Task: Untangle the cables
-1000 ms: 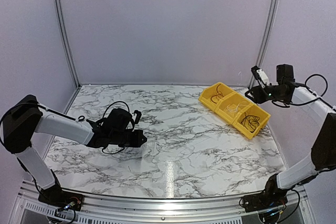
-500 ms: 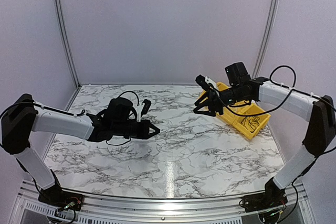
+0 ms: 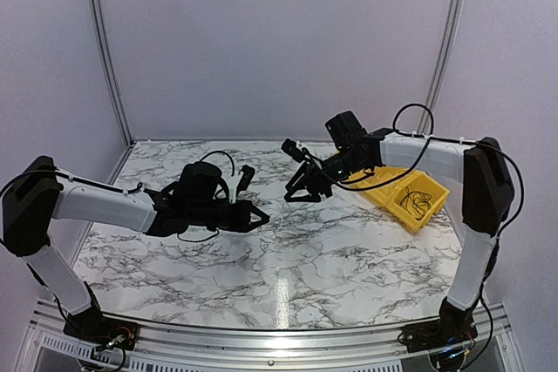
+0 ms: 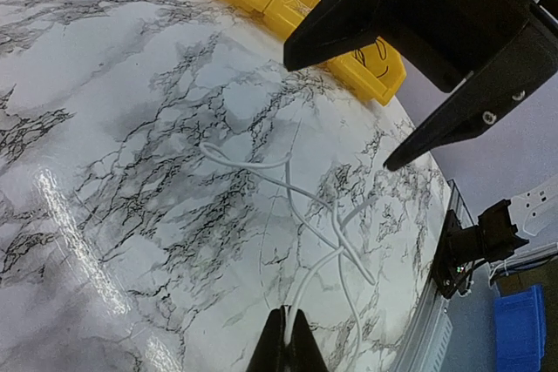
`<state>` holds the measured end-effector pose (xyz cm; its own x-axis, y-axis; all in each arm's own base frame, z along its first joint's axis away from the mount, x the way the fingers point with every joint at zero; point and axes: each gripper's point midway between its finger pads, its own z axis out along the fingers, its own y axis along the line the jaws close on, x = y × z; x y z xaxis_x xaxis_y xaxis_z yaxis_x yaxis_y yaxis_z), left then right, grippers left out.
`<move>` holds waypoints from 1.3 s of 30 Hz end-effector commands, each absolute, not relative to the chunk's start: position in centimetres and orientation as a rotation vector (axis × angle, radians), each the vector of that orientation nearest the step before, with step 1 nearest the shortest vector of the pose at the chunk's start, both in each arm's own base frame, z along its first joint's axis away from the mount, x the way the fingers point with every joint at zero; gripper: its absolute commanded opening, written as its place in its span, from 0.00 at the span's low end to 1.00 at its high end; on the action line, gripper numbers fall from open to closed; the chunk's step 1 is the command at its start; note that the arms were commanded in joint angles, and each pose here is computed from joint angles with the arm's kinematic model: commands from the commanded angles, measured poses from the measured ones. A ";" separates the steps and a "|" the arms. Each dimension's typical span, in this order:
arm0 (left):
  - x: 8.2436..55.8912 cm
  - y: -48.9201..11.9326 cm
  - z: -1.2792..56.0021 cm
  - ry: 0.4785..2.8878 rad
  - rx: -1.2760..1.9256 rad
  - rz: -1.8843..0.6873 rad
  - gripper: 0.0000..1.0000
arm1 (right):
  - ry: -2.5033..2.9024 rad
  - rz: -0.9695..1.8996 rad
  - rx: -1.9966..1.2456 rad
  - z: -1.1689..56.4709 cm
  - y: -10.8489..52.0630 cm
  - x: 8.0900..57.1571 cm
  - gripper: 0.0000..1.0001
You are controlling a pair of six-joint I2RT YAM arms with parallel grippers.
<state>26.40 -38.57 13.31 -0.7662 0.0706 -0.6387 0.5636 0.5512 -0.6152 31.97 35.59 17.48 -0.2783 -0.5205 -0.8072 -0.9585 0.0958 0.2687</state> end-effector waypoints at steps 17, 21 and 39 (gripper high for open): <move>26.2 -39.1 15.4 2.143 0.555 -1.186 0.00 | 1.929 0.998 -1.466 14.3 37.8 33.9 0.18; 26.5 -39.0 15.0 2.151 0.543 -1.166 0.00 | 1.913 0.995 -1.462 15.3 38.0 34.1 0.00; 36.8 -35.8 5.6 2.317 0.005 -0.798 0.00 | 1.641 1.230 -1.389 34.0 36.8 29.5 0.00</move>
<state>34.66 -36.39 6.89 -0.7740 -0.1322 -0.6192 0.2938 0.7913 -0.5362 31.43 37.74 26.77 -0.2323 -0.4355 -0.8697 -0.9716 0.0616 0.2286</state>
